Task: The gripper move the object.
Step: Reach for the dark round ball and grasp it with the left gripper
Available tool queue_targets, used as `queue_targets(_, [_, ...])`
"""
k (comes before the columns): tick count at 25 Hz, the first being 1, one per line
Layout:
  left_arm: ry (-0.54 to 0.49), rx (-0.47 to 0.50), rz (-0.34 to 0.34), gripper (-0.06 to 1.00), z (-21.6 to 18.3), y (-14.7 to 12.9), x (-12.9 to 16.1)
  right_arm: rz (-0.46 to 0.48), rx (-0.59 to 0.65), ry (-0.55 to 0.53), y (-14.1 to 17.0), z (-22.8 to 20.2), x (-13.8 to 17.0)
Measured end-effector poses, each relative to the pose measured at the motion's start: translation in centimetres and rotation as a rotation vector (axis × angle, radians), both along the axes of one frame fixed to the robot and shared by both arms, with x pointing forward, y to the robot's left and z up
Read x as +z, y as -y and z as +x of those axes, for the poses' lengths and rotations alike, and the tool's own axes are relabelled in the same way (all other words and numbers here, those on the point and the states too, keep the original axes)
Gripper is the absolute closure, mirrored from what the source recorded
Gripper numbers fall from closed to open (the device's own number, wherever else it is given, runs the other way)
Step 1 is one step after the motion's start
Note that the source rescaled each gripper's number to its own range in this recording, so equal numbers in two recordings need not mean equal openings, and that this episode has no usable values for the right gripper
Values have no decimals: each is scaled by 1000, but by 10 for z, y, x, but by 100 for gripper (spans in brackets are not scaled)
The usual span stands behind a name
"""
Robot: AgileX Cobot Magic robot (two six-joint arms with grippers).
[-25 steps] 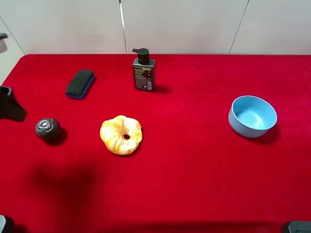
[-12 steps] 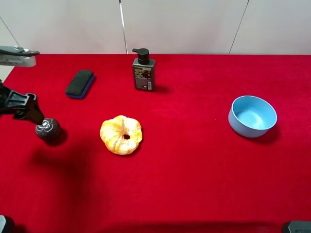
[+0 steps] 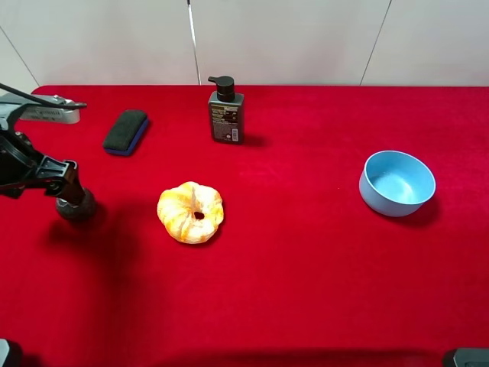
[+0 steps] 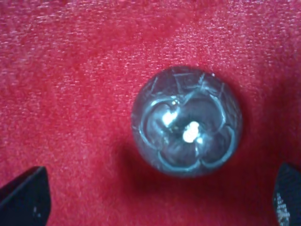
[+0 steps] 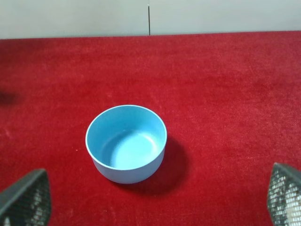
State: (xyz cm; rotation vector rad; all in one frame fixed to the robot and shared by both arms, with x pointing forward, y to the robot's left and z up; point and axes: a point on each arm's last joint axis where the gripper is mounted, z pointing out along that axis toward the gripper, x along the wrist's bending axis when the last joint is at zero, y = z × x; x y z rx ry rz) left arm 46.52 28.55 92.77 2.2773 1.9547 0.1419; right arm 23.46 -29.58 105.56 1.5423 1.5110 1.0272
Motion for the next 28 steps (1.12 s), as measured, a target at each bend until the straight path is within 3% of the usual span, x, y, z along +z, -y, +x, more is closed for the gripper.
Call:
queue_targets(14, [-30, -3, 8, 9, 13, 0, -34, 0, 0, 0, 0, 0, 0])
queue_targets(28, [25, -1, 8, 9, 19, 0, -36, 0, 0, 0, 0, 0, 0])
